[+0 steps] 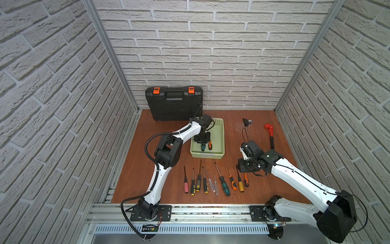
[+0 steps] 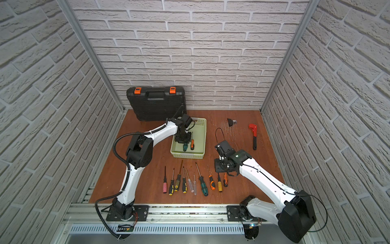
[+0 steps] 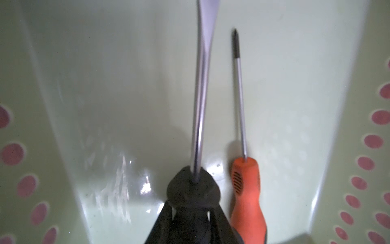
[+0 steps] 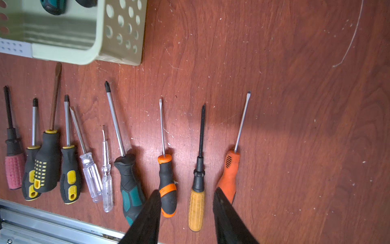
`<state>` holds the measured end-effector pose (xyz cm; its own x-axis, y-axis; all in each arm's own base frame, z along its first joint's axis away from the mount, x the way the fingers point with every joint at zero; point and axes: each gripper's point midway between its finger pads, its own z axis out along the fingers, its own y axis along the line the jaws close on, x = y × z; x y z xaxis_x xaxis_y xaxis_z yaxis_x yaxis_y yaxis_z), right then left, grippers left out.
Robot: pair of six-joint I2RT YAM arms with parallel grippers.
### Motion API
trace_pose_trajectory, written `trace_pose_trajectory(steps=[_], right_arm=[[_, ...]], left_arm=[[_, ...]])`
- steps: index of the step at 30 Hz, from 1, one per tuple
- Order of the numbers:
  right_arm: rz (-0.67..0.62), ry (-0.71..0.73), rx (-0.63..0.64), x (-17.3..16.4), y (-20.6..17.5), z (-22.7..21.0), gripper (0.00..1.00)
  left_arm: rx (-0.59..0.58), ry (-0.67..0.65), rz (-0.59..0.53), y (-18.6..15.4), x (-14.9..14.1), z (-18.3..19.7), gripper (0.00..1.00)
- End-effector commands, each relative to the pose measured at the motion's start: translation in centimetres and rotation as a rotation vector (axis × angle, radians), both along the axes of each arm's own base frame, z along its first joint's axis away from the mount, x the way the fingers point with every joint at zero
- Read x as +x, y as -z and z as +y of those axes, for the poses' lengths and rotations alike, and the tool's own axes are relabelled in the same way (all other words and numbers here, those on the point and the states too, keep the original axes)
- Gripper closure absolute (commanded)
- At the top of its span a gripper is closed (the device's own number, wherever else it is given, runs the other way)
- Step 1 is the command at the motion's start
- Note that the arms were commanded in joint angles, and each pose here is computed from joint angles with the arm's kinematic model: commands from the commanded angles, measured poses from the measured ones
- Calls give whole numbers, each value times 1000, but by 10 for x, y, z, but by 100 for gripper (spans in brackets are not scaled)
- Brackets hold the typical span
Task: Put the screwdriver in the bin
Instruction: Place the screwdriver in the bin, then pick up the screwdriver from the bottom-right of the table.
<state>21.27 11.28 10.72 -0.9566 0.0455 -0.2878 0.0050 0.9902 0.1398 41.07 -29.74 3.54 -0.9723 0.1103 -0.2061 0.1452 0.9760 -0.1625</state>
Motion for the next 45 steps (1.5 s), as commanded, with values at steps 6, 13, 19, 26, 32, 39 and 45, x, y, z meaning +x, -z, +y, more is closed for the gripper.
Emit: trace_pose_trajectory(steps=[6, 13, 19, 26, 32, 39, 45], right_arm=[[-11, 14, 9, 4, 9, 1, 57], [-9, 30, -51, 4, 10, -10, 56], [21, 91, -106, 3, 17, -23, 54], [61, 162, -85, 3, 34, -27, 49], [128, 179, -143, -1, 49, -40, 46], [183, 234, -102, -11, 71, -44, 43], [226, 233, -91, -14, 86, -40, 47]], left_arm=[[-3, -9, -52, -5, 6, -4, 65], [-22, -10, -98, -27, 11, -5, 57], [-57, -14, -170, -73, 8, 2, 52], [-121, -4, -262, -138, -8, 17, 48], [-124, -6, -269, -160, -37, 38, 48], [-149, -80, -294, -170, -52, 65, 48], [-161, -99, -298, -173, -54, 75, 48]])
